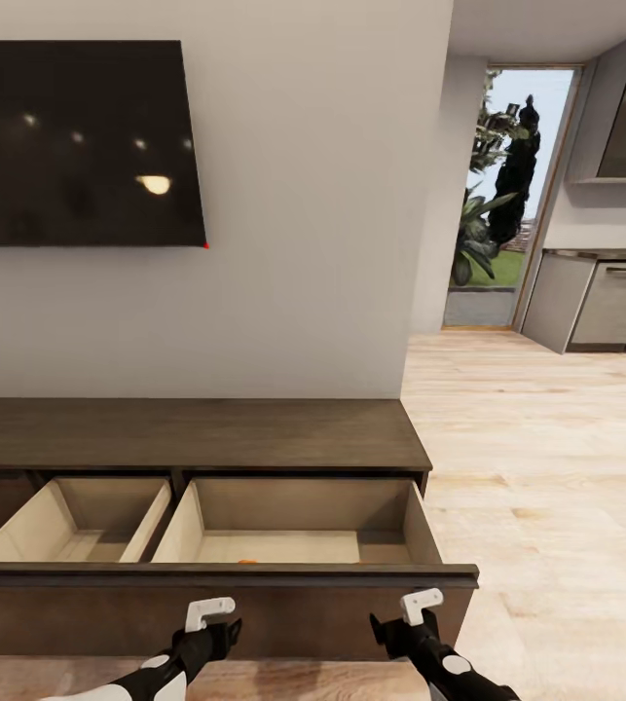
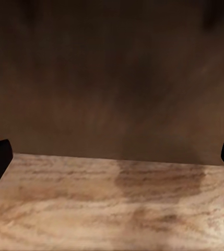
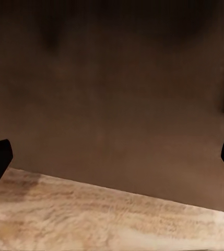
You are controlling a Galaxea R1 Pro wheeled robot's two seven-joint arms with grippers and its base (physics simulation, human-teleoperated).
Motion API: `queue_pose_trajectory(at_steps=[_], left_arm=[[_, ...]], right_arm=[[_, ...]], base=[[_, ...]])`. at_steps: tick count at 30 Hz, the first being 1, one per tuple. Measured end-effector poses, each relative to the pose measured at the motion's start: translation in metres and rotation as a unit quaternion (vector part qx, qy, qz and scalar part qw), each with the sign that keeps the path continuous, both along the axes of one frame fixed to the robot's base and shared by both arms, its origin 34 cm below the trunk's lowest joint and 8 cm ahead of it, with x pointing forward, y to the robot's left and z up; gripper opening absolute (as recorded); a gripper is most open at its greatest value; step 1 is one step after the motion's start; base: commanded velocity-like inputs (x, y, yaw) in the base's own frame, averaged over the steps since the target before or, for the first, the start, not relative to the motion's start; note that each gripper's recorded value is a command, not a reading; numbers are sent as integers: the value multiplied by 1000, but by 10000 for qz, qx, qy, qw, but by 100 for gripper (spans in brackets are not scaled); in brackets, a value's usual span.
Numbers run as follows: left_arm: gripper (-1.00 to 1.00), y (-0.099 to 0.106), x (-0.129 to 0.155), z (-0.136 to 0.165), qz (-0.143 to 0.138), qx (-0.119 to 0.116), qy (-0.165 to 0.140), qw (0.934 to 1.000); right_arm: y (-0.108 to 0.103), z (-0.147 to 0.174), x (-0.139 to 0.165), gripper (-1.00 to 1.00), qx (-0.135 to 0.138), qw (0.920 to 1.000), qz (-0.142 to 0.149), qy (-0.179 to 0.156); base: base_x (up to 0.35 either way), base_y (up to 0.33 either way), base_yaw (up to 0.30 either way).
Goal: Place each of the two pumpkins and all three candles from the living room inside a cabinet in the living room (use any cabinet), then make sure every cabinet is closed, and position the cauldron so it is next to a table in the living room.
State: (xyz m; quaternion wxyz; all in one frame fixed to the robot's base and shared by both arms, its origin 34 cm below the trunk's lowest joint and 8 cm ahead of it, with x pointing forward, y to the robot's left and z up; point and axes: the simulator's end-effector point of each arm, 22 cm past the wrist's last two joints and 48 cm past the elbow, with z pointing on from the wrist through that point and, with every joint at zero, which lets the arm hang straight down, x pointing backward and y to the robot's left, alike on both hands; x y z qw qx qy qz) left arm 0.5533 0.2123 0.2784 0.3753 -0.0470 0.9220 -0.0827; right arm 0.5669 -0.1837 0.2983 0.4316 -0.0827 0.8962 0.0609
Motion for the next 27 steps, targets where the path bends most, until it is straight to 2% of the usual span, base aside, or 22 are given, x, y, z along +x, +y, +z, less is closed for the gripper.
queue_pose_trajectory(at_steps=[2,7,27], left_arm=[[100,0,1,1,-1,-1,-13,10000],[100,-1,3,3,-14,9,-69,10000],[100,0,5,4,-29,24,-95,9999]], right_arm=[[-6,0,1,100,14,9999,-156,-6],[-7,0,1,100,27,9998,-209,-2],[-9,-3,-2,100,25,9997,-230,47]], base=[[0,0,0],[99,0,0],[328,0,0]])
